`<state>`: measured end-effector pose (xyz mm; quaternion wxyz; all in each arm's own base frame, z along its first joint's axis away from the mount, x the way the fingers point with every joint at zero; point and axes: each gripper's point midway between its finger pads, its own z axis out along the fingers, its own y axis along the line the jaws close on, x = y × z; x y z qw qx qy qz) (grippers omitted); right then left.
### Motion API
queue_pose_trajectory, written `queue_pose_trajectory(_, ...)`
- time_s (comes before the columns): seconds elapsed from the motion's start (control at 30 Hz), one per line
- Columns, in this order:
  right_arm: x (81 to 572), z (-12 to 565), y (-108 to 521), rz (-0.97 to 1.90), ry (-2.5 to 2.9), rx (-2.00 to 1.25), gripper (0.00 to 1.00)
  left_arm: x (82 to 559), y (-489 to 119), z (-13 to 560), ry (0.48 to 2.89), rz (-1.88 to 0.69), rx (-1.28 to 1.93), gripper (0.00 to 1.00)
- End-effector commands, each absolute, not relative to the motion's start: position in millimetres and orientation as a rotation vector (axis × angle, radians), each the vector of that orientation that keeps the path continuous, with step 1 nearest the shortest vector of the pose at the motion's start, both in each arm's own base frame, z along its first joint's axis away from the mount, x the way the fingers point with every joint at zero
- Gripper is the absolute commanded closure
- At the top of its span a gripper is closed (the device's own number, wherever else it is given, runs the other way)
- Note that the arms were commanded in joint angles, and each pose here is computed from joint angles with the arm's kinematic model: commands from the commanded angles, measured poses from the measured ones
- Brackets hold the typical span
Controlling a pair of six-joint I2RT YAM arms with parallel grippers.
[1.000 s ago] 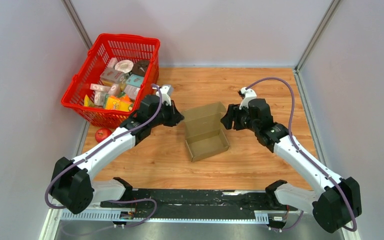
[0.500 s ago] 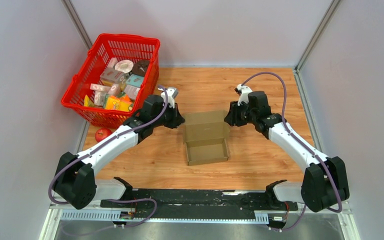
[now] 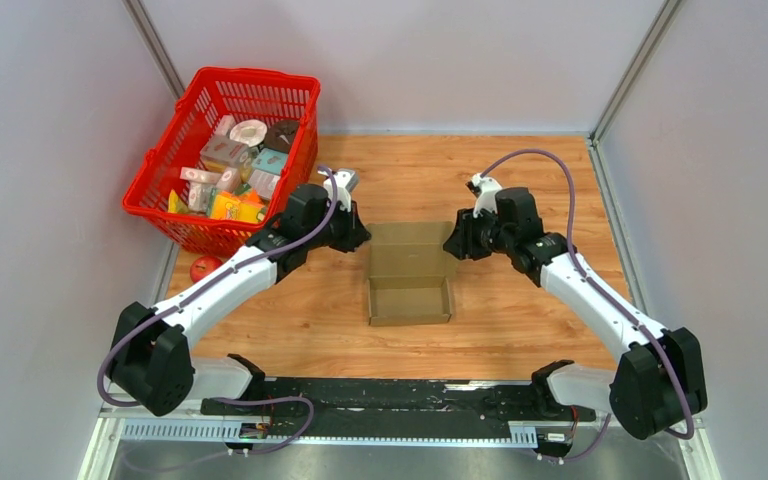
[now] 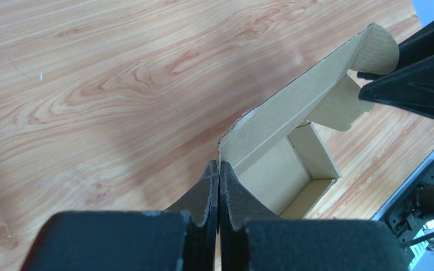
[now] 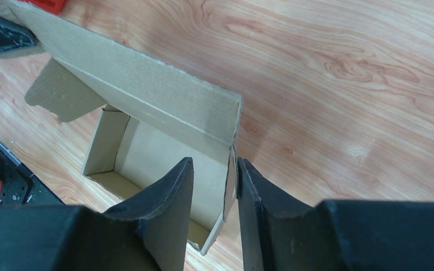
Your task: Fold the paper box
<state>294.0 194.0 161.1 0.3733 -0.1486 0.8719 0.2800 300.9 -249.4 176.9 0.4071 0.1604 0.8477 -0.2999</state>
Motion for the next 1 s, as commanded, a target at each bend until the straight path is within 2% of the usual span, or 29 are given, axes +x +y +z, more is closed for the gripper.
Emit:
queue_pose_trajectory(0.0,286,152,194,0.671,2.260,-0.387,0.64,306,-256,197,2.079,-0.771,0.444,1.00)
queue_pose_trajectory(0.2,290,143,191,0.601,2.282,-0.381,0.69,305,-254,198,2.080,-0.759,0.452,1.00)
queue_pose_trajectory(0.3,290,145,194,0.603,2.276,-0.393,0.77,305,-254,198,2.083,-0.760,0.448,1.00)
queue_pose_trajectory(0.33,291,144,194,0.581,2.274,-0.390,0.85,305,-254,197,2.089,-0.759,0.442,0.98)
queue_pose_trajectory(0.37,290,143,196,0.571,2.280,-0.403,0.88,305,-253,197,2.095,-0.763,0.428,0.86)
queue_pose_trajectory(0.43,293,143,197,0.520,2.267,-0.408,1.00,302,-249,193,2.123,-0.746,0.413,0.74)
queue_pose_trajectory(0.47,293,148,198,0.517,2.240,-0.422,1.00,299,-247,190,2.135,-0.743,0.407,0.66)
queue_pose_trajectory(0.67,294,155,198,0.507,2.181,-0.417,1.00,284,-225,181,2.188,-0.657,0.384,0.49)
queue_pose_trajectory(0.8,294,154,198,0.509,2.182,-0.422,1.00,275,-211,182,2.207,-0.604,0.370,0.46)
queue_pose_trajectory(0.97,293,158,198,0.516,2.166,-0.422,1.00,260,-217,187,2.228,-0.677,0.402,0.45)
